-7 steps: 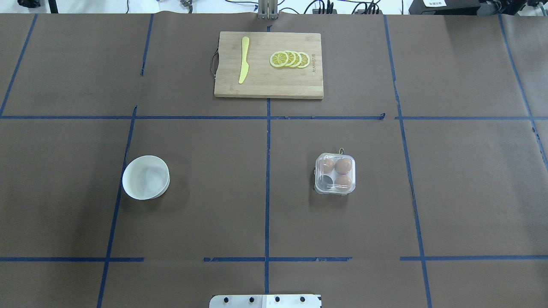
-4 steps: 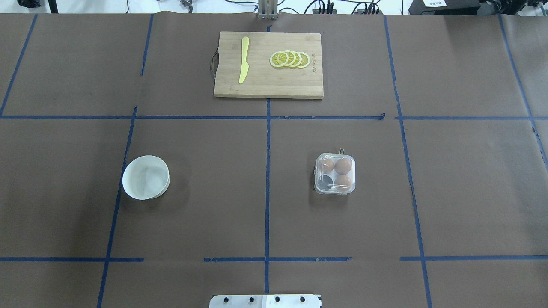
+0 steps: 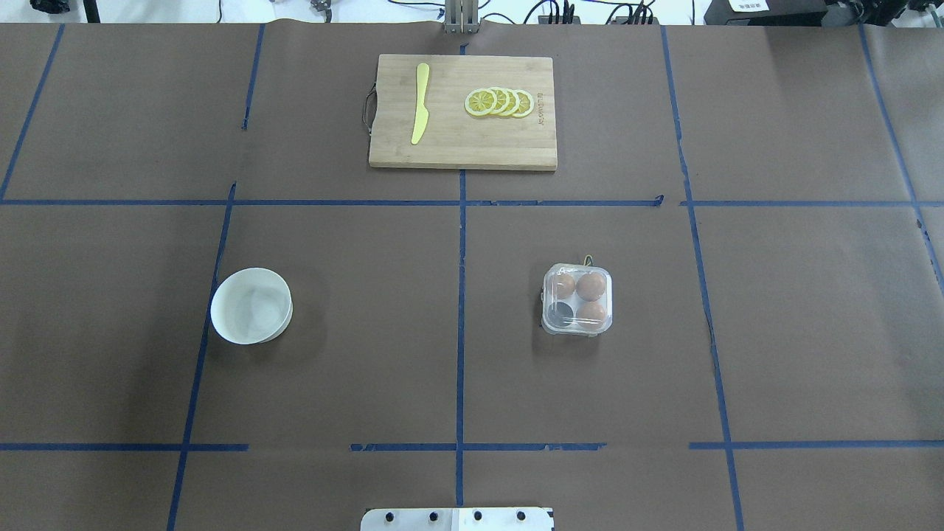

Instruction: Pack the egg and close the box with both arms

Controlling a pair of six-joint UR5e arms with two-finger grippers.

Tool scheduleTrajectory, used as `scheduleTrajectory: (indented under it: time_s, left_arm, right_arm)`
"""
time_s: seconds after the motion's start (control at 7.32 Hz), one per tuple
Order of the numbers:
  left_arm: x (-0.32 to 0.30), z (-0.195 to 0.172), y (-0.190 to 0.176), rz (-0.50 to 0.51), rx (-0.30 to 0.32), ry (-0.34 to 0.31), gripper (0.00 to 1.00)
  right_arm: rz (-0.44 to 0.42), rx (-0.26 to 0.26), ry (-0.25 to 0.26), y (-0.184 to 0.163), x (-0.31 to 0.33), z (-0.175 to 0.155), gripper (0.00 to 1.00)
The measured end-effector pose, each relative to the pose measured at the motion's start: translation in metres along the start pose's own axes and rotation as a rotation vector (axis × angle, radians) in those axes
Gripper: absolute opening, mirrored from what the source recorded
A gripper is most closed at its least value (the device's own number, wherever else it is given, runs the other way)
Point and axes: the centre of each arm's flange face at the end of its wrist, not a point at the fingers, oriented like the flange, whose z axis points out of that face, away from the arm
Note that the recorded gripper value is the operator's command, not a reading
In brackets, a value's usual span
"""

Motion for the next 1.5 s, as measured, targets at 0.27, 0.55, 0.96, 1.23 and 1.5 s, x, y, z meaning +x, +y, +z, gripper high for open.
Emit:
scheduleTrajectory:
  time_s: [0.27,0.55,0.96,1.23,1.5]
  left_arm:
    - [0.0,0.0,0.0,-0.006,0.008,0.002,1.0]
    - [-0.002,0.003,0.001,-0.043,0.001,0.0,1.0]
    - [-0.01,0.009,0.016,-0.09,-0.023,-0.005,1.0]
    - [-0.013,0.012,0.022,-0.11,-0.046,-0.007,1.0]
    - [-0.014,0.014,0.024,-0.119,-0.06,-0.008,1.0]
  right_arm:
    - [0.0,-0.001,0.0,0.0,0.0,0.0,1.0]
    - [-0.004,0.003,0.001,-0.003,-0.001,-0.001,1.0]
    - [0.009,0.039,0.004,-0.017,-0.011,-0.012,1.0]
    - [0.029,0.068,0.004,-0.02,-0.01,-0.011,1.0]
    - [0.033,0.075,0.004,-0.02,-0.009,-0.011,1.0]
